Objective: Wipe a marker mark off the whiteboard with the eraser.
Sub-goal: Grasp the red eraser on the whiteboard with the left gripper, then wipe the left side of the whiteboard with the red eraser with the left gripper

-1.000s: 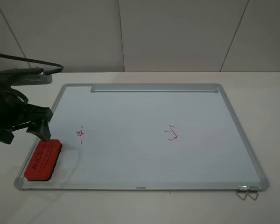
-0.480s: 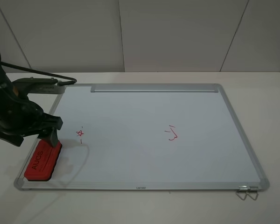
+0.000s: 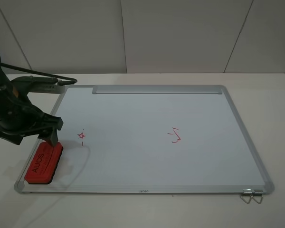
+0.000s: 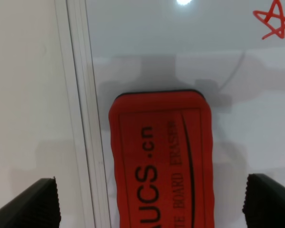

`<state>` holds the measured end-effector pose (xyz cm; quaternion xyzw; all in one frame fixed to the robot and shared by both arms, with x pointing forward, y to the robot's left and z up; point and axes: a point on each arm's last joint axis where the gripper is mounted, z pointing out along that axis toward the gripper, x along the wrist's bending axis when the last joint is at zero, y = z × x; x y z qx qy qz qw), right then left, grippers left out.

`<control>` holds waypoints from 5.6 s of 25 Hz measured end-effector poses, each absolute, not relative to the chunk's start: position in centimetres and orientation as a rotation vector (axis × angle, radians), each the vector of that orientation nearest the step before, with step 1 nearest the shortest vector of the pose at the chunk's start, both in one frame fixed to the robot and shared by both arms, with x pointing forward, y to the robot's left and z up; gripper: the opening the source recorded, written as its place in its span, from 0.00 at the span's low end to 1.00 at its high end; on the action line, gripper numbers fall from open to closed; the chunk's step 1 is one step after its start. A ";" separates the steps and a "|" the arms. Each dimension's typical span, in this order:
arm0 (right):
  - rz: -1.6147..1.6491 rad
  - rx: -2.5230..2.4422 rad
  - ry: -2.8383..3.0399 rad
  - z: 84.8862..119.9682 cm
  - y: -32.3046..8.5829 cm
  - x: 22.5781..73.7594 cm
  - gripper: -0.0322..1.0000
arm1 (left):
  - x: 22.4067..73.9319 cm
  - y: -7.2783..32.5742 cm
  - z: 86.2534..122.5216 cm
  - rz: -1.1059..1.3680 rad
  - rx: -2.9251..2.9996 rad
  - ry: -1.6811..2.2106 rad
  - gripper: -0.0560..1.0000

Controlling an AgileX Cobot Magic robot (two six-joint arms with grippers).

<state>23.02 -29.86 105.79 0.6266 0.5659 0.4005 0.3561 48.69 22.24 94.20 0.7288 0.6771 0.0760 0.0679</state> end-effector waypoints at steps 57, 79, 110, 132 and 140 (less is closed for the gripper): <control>1.034 1.618 1.462 105.8 -29.9 23.0 0.84 | 48.5 21.5 88.3 0.157 2.112 2.087 0.73; 1.034 1.618 1.462 105.8 -29.9 23.0 0.84 | 48.6 21.5 88.3 0.157 2.080 2.114 0.61; 1.034 1.618 1.462 105.8 -29.9 23.0 0.84 | 57.7 21.3 93.8 0.257 2.007 2.170 0.61; 1.034 1.618 1.462 105.8 -29.9 23.0 0.84 | 61.2 17.6 88.6 0.185 2.183 2.101 0.61; 1.034 1.618 1.462 105.8 -29.9 23.0 0.84 | 61.2 16.8 88.3 0.195 2.168 2.070 0.61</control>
